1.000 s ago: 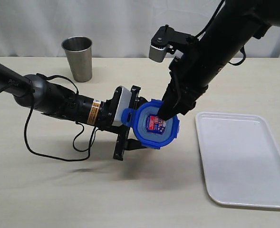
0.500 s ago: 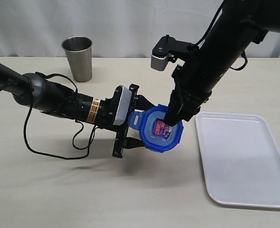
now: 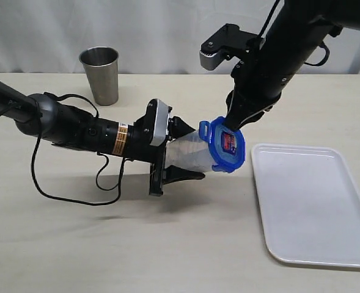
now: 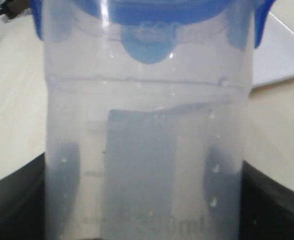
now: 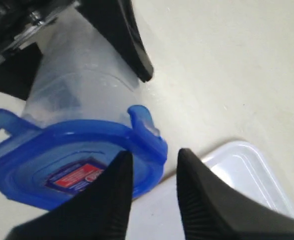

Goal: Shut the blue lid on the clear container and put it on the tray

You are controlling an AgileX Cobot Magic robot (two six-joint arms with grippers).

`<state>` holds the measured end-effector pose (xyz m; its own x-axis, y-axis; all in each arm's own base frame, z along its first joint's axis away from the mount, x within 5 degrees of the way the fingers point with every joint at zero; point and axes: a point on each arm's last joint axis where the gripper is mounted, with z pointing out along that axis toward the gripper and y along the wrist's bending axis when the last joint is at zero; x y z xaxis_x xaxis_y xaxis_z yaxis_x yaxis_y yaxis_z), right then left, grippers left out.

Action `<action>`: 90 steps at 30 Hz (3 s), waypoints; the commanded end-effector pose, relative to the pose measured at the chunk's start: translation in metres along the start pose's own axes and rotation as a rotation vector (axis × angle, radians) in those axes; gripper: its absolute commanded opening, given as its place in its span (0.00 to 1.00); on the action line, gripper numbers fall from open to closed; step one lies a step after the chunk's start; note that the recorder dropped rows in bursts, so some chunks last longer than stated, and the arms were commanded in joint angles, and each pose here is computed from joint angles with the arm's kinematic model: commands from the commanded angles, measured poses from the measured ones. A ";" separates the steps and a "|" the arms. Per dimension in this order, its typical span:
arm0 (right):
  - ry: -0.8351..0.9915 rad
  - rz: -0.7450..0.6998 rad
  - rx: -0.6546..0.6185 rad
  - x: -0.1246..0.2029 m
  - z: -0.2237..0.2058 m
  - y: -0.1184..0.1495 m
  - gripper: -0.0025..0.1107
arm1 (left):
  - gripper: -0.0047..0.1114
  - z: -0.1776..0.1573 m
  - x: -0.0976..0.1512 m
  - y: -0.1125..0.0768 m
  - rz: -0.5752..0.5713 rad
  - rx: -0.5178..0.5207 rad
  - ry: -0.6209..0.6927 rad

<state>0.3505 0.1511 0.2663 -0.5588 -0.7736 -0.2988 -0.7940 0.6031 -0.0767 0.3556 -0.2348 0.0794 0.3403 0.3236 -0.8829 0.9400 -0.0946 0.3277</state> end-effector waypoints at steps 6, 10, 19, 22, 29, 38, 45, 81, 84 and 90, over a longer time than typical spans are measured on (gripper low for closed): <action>-0.126 0.128 0.054 -0.009 -0.008 -0.004 0.28 | 0.04 0.006 0.005 -0.009 -0.067 0.044 0.038; -0.256 0.350 0.075 -0.014 -0.033 -0.004 0.28 | 0.04 0.006 0.006 -0.007 -0.097 0.016 0.054; -0.141 0.528 -0.106 -0.001 -0.038 0.018 0.53 | 0.04 0.005 0.013 -0.001 -0.156 -0.049 0.118; -0.128 0.576 -0.109 0.001 -0.025 0.018 0.49 | 0.04 0.005 0.012 -0.001 -0.161 -0.053 0.115; -0.085 0.621 -0.157 -0.005 0.014 0.014 0.41 | 0.04 0.005 0.011 -0.001 -0.161 -0.047 0.099; -0.069 0.587 -0.135 -0.006 0.030 0.012 0.41 | 0.04 0.005 0.011 -0.001 -0.171 -0.049 0.097; -0.023 0.471 0.050 -0.017 0.040 0.031 0.41 | 0.04 0.006 0.009 -0.001 -0.187 -0.053 0.074; -0.425 0.336 0.147 -0.021 -0.115 0.046 0.37 | 0.04 0.004 0.003 0.002 -0.216 -0.062 0.067; -0.466 0.321 0.185 -0.006 -0.145 0.051 0.27 | 0.04 0.000 -0.006 0.010 -0.262 -0.102 0.119; -0.576 0.301 0.265 0.031 -0.191 0.065 0.06 | 0.04 0.016 -0.037 0.010 -0.194 -0.151 0.289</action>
<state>0.2536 0.1428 0.4228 -0.5133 -0.3850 -0.7670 -0.5131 0.8541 -0.0853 0.3608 -0.2477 0.0982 0.0958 0.5423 -0.8347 0.9727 0.1270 0.1941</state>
